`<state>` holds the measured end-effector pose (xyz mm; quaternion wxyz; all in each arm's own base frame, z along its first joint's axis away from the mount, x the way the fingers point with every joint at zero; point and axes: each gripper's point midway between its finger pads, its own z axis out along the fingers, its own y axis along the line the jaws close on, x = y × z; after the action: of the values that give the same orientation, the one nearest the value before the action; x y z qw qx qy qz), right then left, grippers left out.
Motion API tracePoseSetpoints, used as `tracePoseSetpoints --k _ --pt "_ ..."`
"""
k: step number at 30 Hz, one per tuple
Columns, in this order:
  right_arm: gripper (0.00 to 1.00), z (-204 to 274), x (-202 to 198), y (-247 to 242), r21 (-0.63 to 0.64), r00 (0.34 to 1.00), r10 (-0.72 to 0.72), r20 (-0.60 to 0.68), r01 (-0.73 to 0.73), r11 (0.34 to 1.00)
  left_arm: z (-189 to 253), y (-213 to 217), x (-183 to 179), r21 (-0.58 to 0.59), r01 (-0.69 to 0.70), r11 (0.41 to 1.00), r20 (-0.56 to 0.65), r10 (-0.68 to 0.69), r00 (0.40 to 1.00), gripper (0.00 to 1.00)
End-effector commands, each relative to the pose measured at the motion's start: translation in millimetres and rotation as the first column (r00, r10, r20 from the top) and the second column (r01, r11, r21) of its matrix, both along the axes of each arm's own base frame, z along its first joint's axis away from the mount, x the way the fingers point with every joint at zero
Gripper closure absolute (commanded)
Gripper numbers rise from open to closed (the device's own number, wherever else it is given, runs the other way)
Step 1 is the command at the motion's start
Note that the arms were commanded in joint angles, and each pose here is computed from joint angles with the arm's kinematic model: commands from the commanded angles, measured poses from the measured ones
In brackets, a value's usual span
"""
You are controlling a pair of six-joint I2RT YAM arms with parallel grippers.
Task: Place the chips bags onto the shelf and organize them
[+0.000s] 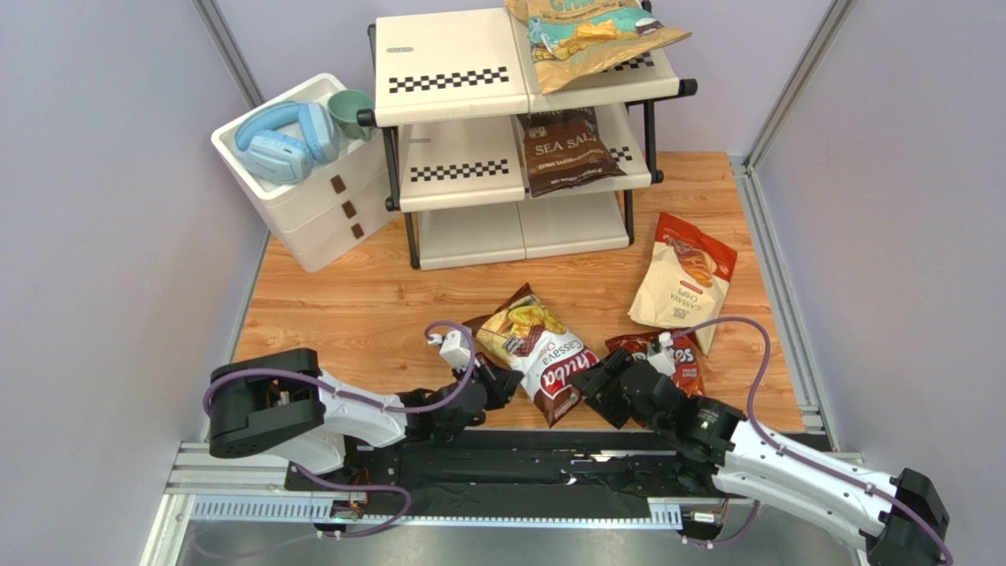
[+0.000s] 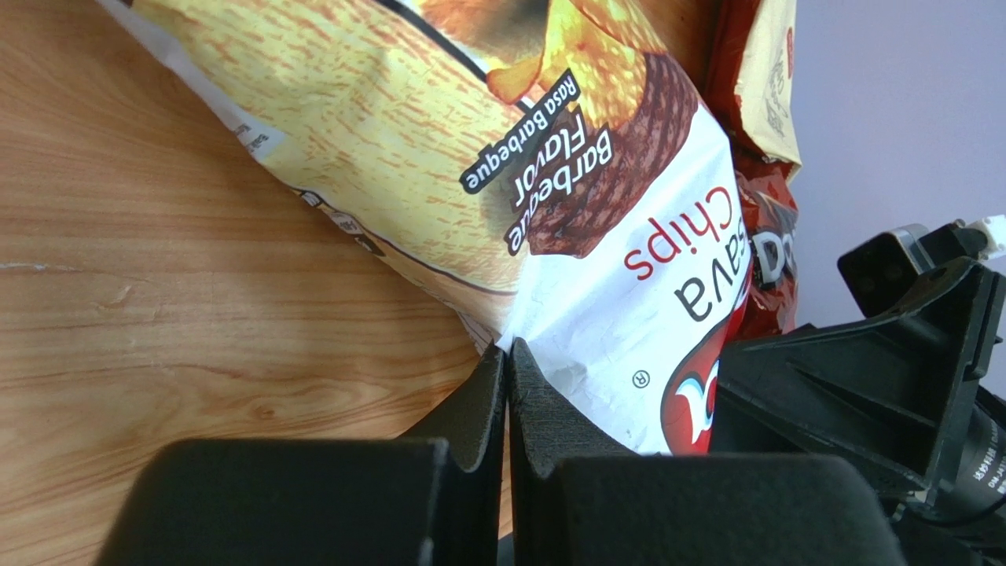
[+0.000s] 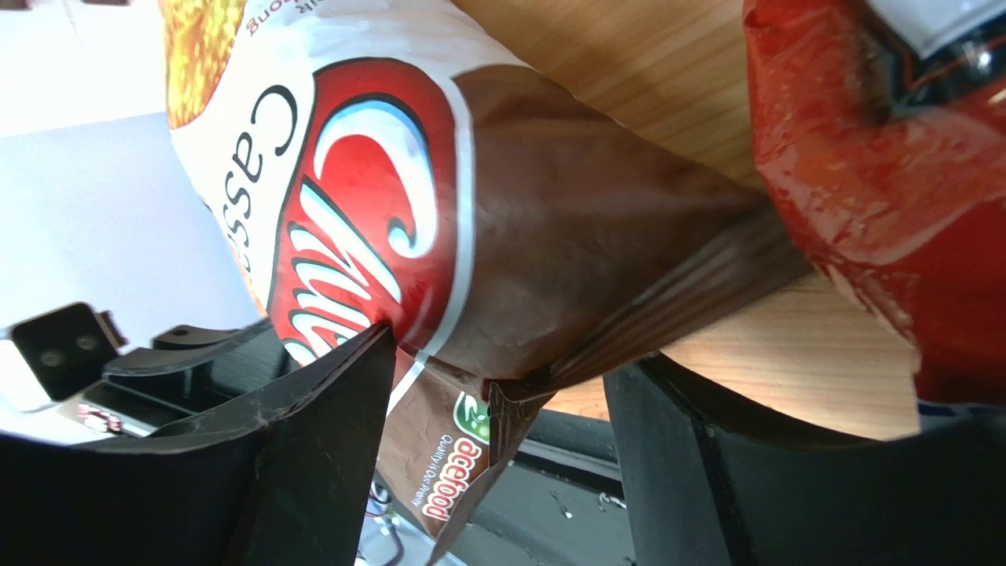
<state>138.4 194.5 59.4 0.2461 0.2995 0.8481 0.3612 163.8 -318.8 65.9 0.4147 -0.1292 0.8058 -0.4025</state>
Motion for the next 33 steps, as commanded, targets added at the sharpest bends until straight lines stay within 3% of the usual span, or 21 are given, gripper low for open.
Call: tracePoseSetpoints --k 1,6,15,22,28,33 --pt "0.3 9 11 2 0.093 0.996 -0.076 0.051 0.071 0.993 1 -8 -9 -0.042 0.04 0.998 -0.016 -0.041 0.999 1.0" --pt "0.29 5 12 3 0.147 0.993 -0.111 0.05 0.102 0.984 -7 -14 -15 -0.044 0.071 0.996 -0.037 -0.073 0.997 1.0" --pt "0.34 1 14 11 0.111 0.994 -0.094 0.059 0.087 0.99 -7 -18 -17 -0.059 0.09 0.994 -0.035 -0.092 0.995 1.0" --pt "0.83 -5 13 19 0.063 0.997 -0.057 0.055 0.053 0.997 -7 -16 -19 -0.063 0.096 0.993 -0.035 -0.098 0.995 1.0" --pt "1.0 -5 9 21 0.019 0.998 -0.011 0.063 0.009 1.0 -10 -7 -19 -0.064 0.078 0.995 -0.039 -0.08 0.996 1.0" --pt "1.0 -11 6 12 -0.046 0.997 0.005 0.072 -0.001 0.999 -9 -3 -20 -0.072 0.071 0.995 -0.04 -0.074 0.996 1.0"
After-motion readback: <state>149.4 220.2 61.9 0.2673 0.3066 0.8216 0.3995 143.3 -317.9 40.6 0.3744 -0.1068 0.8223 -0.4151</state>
